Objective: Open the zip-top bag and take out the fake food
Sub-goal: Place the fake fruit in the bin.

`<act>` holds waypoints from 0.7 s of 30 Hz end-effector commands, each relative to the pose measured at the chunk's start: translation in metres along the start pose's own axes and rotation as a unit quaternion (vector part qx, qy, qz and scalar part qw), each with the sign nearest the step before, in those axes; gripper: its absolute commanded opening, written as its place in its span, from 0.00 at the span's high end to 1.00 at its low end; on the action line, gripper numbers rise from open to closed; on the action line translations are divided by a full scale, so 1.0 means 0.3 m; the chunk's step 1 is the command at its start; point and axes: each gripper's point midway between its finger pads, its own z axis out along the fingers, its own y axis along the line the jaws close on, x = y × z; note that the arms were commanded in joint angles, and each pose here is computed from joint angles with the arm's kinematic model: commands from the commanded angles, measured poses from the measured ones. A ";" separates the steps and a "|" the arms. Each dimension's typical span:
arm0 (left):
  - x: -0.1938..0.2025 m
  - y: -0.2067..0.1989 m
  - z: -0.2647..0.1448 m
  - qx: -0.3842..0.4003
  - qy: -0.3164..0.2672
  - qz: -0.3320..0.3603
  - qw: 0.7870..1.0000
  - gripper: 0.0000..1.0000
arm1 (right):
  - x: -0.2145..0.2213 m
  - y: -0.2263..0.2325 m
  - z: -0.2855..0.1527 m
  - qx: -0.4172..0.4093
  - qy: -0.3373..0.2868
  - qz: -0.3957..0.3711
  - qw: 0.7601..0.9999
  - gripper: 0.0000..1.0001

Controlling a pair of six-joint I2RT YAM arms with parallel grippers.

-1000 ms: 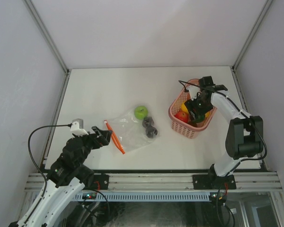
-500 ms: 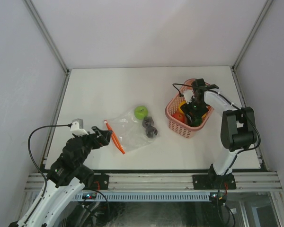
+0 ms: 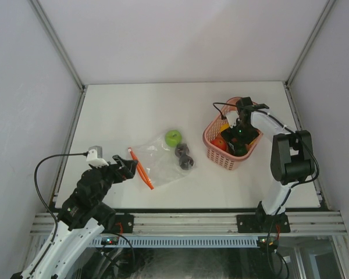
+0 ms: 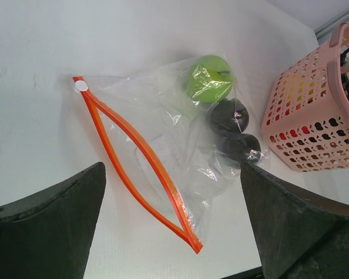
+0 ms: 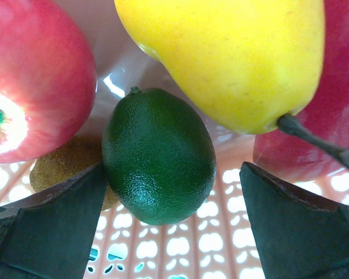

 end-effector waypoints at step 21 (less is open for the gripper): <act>-0.032 -0.032 -0.011 0.012 -0.010 -0.028 0.999 0.00 | -0.080 0.000 -0.264 -0.001 -0.137 0.007 0.990 0.00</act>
